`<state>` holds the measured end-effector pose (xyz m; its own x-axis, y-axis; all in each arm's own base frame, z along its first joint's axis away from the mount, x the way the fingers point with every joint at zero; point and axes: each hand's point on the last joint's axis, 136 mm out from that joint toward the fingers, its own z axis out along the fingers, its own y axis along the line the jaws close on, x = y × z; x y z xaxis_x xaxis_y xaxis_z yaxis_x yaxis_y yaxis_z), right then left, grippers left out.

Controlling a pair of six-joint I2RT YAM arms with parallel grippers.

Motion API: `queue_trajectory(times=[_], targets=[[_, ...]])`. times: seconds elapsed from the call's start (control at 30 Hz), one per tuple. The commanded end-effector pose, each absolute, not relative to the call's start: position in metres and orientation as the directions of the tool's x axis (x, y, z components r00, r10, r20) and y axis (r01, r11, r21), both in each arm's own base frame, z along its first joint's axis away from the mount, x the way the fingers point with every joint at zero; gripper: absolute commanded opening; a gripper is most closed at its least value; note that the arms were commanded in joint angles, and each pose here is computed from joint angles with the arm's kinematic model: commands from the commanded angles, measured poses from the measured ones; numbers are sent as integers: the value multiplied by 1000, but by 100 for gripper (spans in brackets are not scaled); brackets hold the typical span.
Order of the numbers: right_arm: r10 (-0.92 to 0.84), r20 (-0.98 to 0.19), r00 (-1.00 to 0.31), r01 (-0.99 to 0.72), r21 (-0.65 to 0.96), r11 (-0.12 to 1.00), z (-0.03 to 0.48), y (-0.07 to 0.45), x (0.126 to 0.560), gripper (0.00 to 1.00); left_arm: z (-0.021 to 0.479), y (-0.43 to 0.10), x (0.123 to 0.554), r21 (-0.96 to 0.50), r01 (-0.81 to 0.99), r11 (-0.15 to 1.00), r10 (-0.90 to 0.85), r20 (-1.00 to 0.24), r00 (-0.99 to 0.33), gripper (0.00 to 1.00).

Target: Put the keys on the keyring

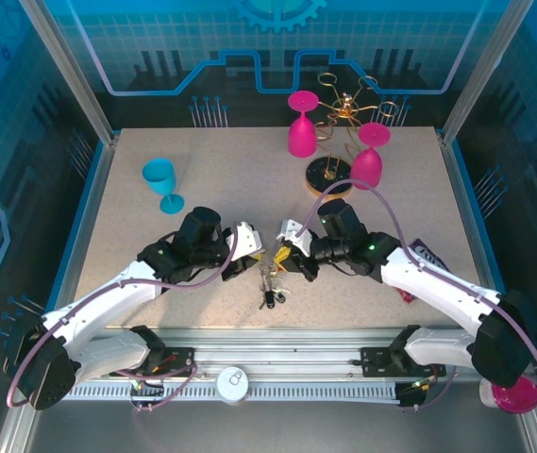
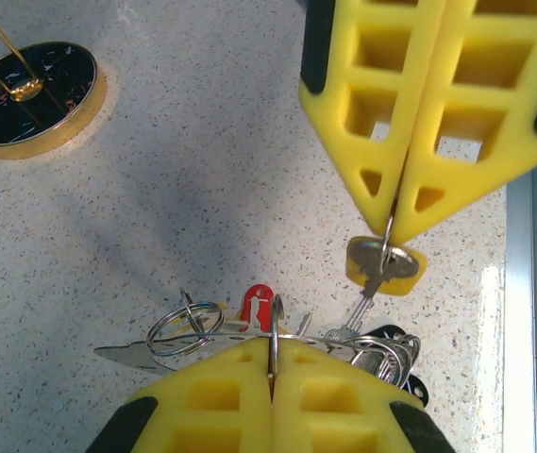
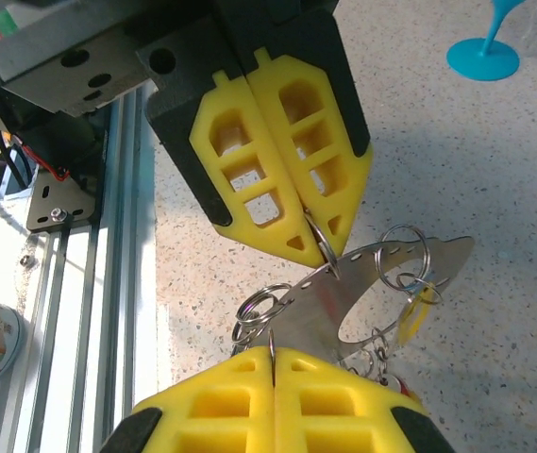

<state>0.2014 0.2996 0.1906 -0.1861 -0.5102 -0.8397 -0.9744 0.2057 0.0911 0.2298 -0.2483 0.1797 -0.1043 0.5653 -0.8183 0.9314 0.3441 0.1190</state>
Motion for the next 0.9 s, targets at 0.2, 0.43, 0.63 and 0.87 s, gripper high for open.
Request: queue_trajectory(times=[0.2,0.43,0.63,0.87], targets=[[-463,-877,-129,-979,38,200,213,321,211,0,189,-254,221,109,944,312,534,-842,-79,0],[-465,-876,-127,-972,16,236,213,325,219,0,188,-254,220,108,946,305,536,-841,-76,0],[-455,-880,-137,-964,13,266,214,325,225,0,187,-254,220,111,947,301,539,-839,-73,0],[-457,-872,-176,-944,18,329,211,323,235,0,188,-253,220,122,946,301,544,-836,-65,0]])
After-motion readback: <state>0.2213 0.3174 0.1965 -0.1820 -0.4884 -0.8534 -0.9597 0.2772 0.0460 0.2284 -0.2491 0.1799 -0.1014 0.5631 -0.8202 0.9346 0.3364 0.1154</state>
